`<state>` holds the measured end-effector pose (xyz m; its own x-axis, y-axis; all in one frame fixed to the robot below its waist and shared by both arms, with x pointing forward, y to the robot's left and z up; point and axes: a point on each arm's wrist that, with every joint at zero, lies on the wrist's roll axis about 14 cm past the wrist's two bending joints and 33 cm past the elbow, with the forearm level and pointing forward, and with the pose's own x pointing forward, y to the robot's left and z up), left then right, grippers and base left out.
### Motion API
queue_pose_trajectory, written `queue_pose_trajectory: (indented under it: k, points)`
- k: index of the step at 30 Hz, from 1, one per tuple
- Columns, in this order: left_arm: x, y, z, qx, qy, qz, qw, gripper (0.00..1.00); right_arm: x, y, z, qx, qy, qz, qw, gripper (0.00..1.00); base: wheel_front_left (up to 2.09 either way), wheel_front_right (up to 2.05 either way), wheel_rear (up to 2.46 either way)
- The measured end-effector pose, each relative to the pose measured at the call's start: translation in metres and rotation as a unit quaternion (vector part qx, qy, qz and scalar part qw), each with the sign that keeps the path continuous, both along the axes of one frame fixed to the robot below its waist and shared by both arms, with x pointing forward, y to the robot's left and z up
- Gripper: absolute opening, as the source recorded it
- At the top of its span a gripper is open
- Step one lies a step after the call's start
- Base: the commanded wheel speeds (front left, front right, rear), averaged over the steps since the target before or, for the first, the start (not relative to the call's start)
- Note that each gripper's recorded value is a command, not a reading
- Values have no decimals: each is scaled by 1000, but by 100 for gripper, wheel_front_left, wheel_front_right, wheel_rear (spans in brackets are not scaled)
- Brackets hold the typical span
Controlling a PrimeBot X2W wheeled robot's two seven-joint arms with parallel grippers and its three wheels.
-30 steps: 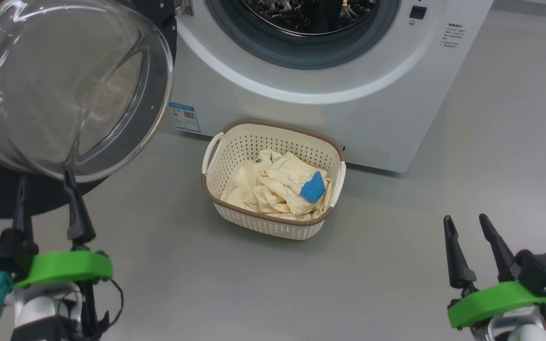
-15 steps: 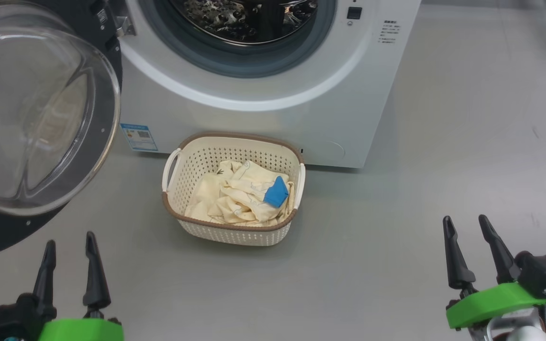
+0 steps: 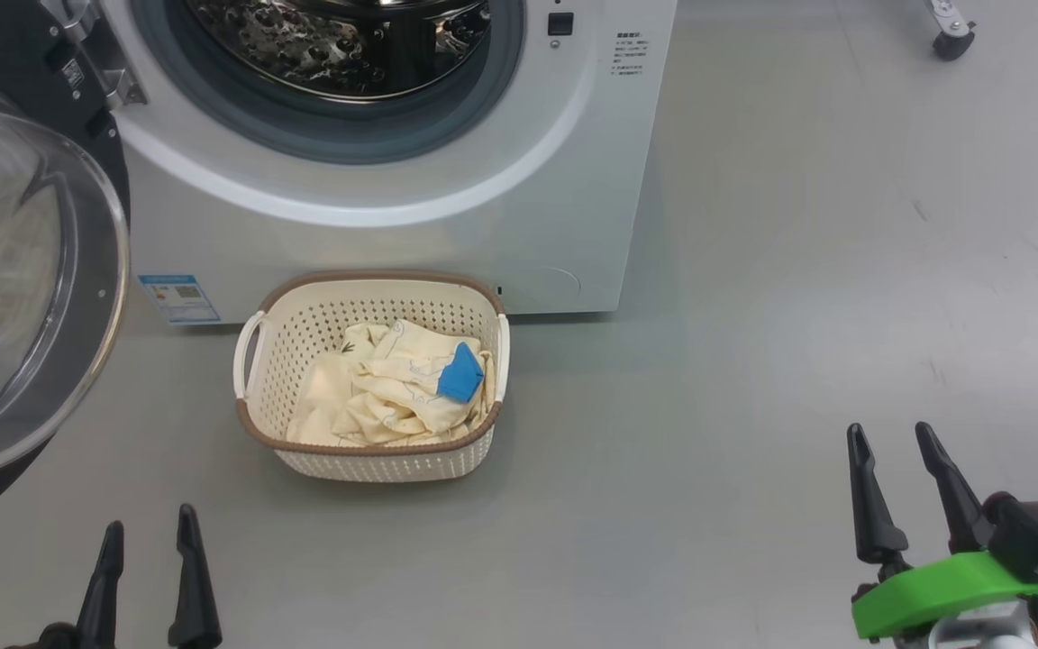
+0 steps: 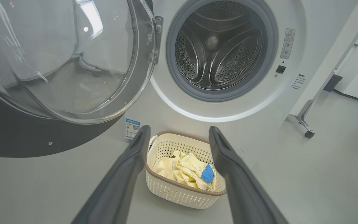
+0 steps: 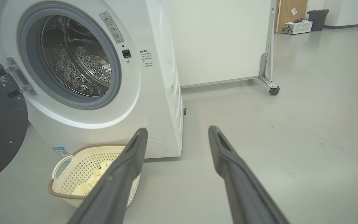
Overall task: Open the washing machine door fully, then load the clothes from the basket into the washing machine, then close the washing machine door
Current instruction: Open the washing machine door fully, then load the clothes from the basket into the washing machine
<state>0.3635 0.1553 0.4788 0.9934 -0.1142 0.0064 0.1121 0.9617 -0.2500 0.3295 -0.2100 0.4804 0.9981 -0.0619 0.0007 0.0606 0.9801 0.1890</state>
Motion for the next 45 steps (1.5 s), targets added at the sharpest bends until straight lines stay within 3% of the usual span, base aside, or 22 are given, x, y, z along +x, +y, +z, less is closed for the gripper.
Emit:
queue_pose_trajectory:
  k: [45]
  points:
    - [-11, 17, -11, 15, 18, 16, 1000, 100, 1, 10, -6, 7, 9, 11, 1000, 100, 0, 0, 0]
